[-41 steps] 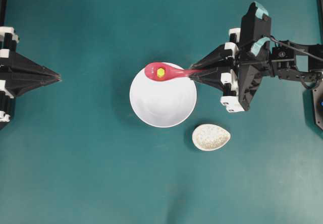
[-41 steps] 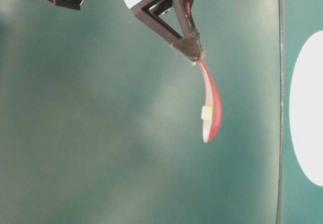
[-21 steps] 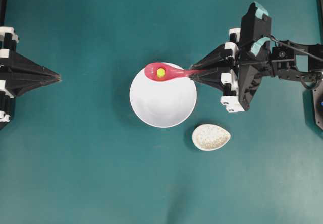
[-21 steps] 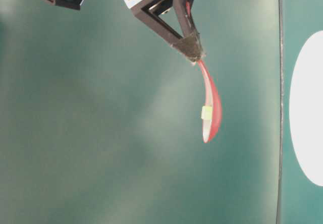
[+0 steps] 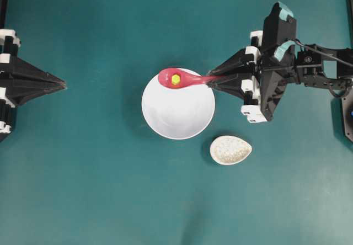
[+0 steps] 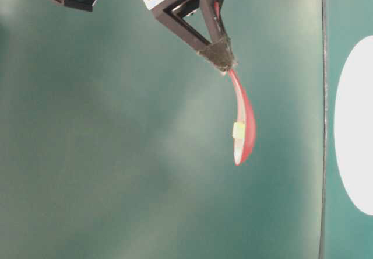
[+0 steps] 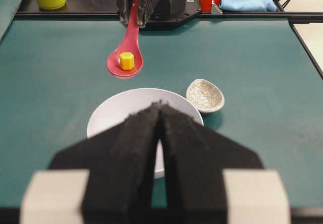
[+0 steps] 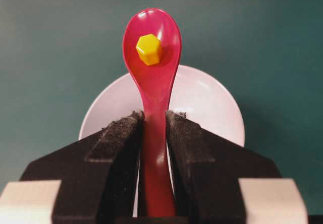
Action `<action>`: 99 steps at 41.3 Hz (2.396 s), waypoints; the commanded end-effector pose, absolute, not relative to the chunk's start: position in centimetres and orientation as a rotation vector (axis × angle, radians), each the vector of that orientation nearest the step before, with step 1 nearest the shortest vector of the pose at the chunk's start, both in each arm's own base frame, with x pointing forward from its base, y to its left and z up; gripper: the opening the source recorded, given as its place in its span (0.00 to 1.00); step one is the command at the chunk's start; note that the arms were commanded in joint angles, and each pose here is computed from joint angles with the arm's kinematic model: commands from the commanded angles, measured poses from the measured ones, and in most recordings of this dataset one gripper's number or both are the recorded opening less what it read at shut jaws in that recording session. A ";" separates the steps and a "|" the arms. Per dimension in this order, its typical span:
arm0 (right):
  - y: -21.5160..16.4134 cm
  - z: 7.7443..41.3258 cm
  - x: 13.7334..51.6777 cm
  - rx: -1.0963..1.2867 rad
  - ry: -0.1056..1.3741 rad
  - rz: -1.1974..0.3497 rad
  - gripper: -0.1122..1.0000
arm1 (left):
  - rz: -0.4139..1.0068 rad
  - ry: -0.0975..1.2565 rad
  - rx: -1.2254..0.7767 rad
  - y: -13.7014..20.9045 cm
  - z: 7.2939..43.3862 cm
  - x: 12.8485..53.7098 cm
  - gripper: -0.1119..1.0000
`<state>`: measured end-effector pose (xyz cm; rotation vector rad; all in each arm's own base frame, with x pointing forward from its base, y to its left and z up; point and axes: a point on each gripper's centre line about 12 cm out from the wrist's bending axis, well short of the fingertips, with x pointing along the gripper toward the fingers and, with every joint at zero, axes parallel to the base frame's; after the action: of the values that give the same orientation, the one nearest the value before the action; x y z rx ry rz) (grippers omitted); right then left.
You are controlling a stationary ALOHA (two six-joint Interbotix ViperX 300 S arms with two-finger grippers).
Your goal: Scoop the yellow hexagonal prism block from the bowl with a spoon using the right arm.
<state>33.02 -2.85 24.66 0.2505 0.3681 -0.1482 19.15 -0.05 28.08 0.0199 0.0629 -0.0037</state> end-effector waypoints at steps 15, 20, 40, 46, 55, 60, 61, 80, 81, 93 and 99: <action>-2.9 25.6 33.2 0.247 0.336 -0.146 0.31 | -0.004 0.037 0.026 -0.1 29.2 19.4 0.10; -2.9 25.7 33.2 0.247 0.333 -0.148 0.31 | -0.004 0.037 0.023 -0.1 29.2 19.4 0.10; -2.9 25.4 33.1 0.247 0.341 -0.146 0.31 | -0.004 0.034 0.023 -0.1 29.2 19.3 0.10; -2.9 25.4 33.1 0.245 0.342 -0.146 0.31 | -0.004 0.034 0.023 -0.1 29.2 19.3 0.10; -2.9 25.4 33.1 0.247 0.344 -0.146 0.31 | -0.004 0.034 0.023 -0.1 29.2 19.3 0.10; -2.9 25.4 33.0 0.244 0.346 -0.145 0.31 | -0.004 0.034 0.023 -0.1 29.2 19.3 0.10; -2.9 25.4 33.1 0.244 0.344 -0.145 0.31 | -0.004 0.034 0.023 -0.1 29.2 19.3 0.10; -2.8 25.3 33.0 0.235 0.348 -0.142 0.31 | -0.004 0.034 0.023 -0.1 29.2 19.3 0.10; -2.8 25.3 33.0 0.231 0.348 -0.141 0.31 | -0.004 0.034 0.023 -0.1 29.2 19.3 0.10; -2.8 25.4 33.1 0.213 0.349 -0.136 0.31 | -0.004 0.032 0.024 -0.1 29.2 19.3 0.10; -2.8 25.4 33.1 0.213 0.347 -0.136 0.31 | -0.004 0.029 0.024 -0.1 29.3 19.3 0.10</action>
<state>32.98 -2.80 24.65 0.2166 0.3714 -0.1379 19.13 -0.05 28.11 0.0214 0.0613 -0.0039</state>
